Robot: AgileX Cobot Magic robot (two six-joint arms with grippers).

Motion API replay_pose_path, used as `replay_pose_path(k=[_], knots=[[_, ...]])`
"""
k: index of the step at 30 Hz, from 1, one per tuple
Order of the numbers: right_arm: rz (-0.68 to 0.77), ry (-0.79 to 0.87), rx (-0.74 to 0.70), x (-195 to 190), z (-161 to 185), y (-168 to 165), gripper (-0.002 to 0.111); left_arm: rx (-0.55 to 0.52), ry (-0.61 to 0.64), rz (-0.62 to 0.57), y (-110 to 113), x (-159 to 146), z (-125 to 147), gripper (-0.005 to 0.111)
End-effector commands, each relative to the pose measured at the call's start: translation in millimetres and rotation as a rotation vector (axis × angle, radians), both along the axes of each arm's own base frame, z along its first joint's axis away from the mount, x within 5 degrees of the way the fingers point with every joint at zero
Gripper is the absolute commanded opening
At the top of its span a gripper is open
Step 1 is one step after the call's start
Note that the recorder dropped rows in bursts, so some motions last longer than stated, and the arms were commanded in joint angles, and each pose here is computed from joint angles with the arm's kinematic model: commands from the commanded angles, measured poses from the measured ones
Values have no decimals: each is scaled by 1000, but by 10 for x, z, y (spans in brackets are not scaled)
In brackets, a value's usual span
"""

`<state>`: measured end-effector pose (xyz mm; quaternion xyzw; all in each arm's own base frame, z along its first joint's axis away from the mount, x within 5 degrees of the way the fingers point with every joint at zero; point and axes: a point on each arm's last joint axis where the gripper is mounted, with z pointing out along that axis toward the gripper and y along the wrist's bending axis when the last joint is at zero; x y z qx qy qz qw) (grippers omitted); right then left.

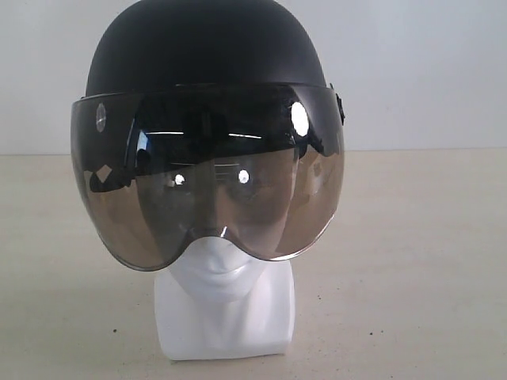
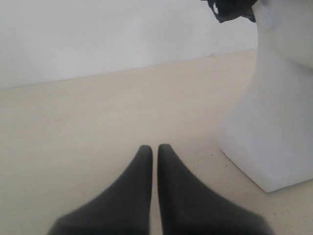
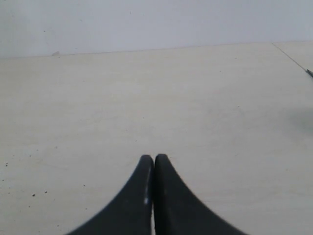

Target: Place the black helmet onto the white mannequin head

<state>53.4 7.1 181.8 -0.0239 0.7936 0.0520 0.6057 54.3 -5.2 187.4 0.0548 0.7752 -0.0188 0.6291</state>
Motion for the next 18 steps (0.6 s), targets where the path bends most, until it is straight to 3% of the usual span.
replay_pose_path(k=[1, 18], knots=[[0, -18, -3, -1, 14, -1, 0, -2, 8, 33, 18, -1, -17, 5], [0, -18, -3, -1, 14, -1, 0, -9, 11, 67, 35, -1, -19, 5]])
